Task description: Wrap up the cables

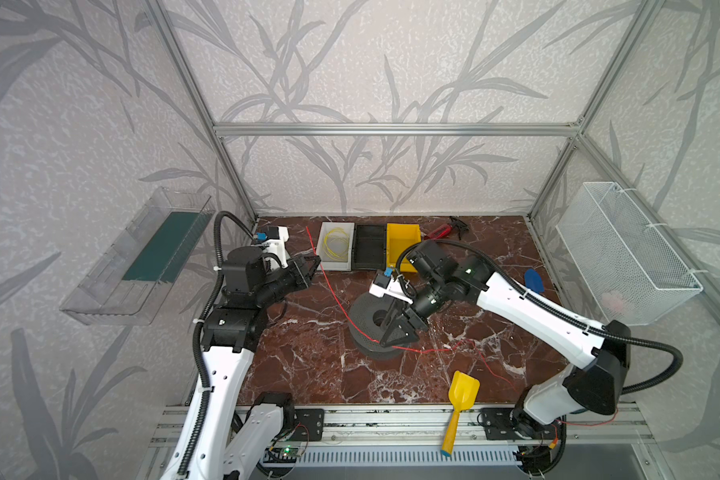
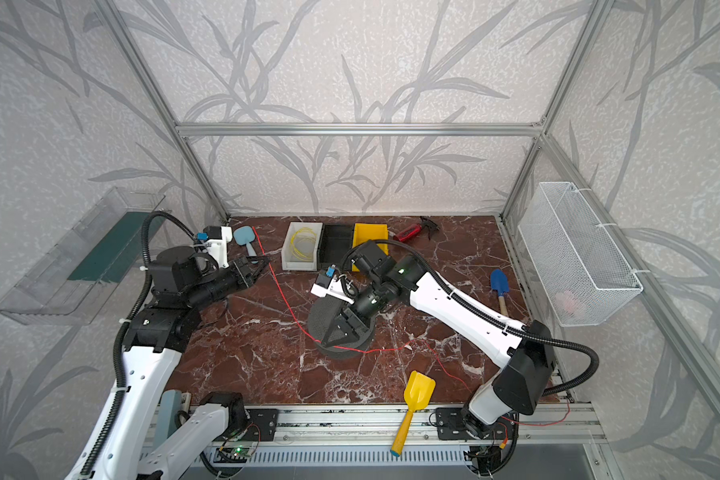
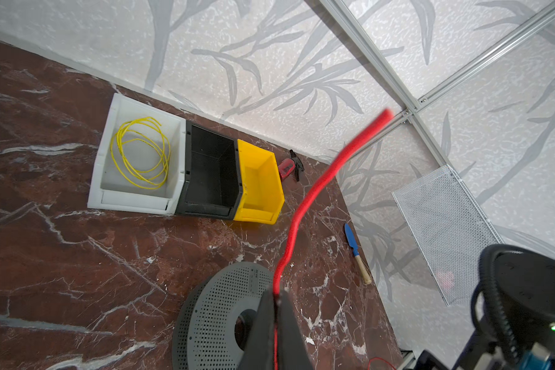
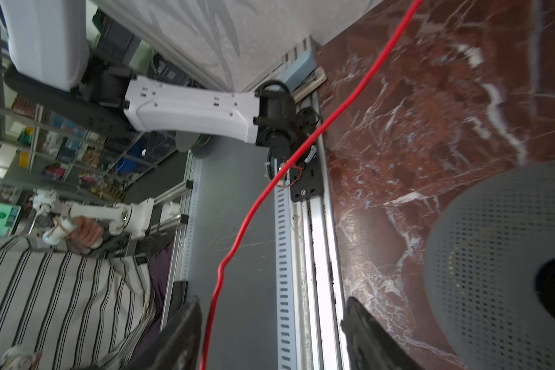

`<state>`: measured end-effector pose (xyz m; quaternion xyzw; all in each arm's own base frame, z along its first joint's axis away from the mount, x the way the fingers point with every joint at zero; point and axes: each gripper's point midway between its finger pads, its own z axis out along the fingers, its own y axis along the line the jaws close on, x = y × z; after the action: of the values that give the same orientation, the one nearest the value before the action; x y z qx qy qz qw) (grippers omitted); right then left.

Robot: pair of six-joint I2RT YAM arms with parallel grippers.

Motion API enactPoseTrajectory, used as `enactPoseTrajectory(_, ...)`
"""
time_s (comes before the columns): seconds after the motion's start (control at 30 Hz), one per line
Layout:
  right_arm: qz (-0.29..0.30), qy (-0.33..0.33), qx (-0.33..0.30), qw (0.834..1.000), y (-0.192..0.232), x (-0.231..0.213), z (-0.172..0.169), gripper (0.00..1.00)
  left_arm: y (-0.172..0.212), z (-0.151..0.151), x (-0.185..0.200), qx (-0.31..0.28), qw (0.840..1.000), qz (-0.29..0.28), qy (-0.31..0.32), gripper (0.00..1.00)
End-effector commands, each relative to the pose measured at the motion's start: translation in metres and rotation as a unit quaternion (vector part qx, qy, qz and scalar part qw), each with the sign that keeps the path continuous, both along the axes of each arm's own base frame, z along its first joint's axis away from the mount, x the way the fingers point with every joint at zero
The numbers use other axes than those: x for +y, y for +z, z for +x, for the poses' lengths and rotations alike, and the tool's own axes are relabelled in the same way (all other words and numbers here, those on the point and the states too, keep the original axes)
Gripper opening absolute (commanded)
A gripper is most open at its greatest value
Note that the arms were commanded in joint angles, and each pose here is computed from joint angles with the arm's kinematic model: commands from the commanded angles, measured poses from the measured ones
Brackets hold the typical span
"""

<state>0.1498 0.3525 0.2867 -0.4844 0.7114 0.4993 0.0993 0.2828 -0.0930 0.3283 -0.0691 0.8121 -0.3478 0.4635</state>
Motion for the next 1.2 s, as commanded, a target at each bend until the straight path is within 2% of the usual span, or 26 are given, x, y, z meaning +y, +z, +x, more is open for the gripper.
enactPoseTrajectory(0.0, 0.054, -0.084, -0.076, 0.992, 0.050, -0.001, 0.046, 0.74, -0.007, -0.003, 0.007, -0.006, 0.999, -0.002, 0.035, 0.00)
enactPoseTrajectory(0.13, 0.037, -0.129, -0.094, 0.986, 0.059, 0.015, 0.085, 0.76, -0.012, -0.007, 0.001, -0.009, 0.999, -0.014, 0.037, 0.00)
enactPoseTrajectory(0.23, 0.013, -0.113, -0.101, 0.988, 0.049, 0.048, 0.089, 0.75, -0.016, -0.011, -0.003, -0.009, 0.999, -0.004, 0.042, 0.00)
enactPoseTrajectory(0.43, -0.002, -0.088, -0.105, 0.991, 0.019, 0.101, 0.066, 0.74, -0.019, -0.020, 0.000, -0.010, 0.998, -0.001, 0.064, 0.00)
enactPoseTrajectory(0.7, 0.003, -0.073, -0.067, 0.995, -0.005, 0.119, 0.043, 0.67, -0.018, -0.021, -0.001, -0.009, 0.998, 0.001, 0.058, 0.00)
enactPoseTrajectory(0.83, -0.003, -0.086, -0.069, 0.994, -0.014, 0.120, 0.045, 0.52, -0.019, -0.020, -0.003, -0.007, 0.998, -0.003, 0.056, 0.00)
enactPoseTrajectory(0.87, -0.004, -0.092, -0.071, 0.993, -0.015, 0.120, 0.047, 0.46, -0.019, -0.020, -0.003, -0.008, 0.998, -0.005, 0.054, 0.00)
enactPoseTrajectory(0.97, -0.008, -0.114, -0.084, 0.990, -0.017, 0.117, 0.054, 0.20, -0.020, -0.020, -0.003, -0.007, 0.998, -0.005, 0.055, 0.00)
enactPoseTrajectory(1.07, -0.008, -0.120, -0.090, 0.989, -0.016, 0.116, 0.056, 0.02, -0.020, -0.019, -0.003, -0.005, 0.998, -0.005, 0.056, 0.00)
enactPoseTrajectory(1.17, -0.009, -0.119, -0.088, 0.989, -0.017, 0.115, 0.055, 0.00, -0.021, -0.017, -0.004, -0.002, 0.998, -0.004, 0.055, 0.00)
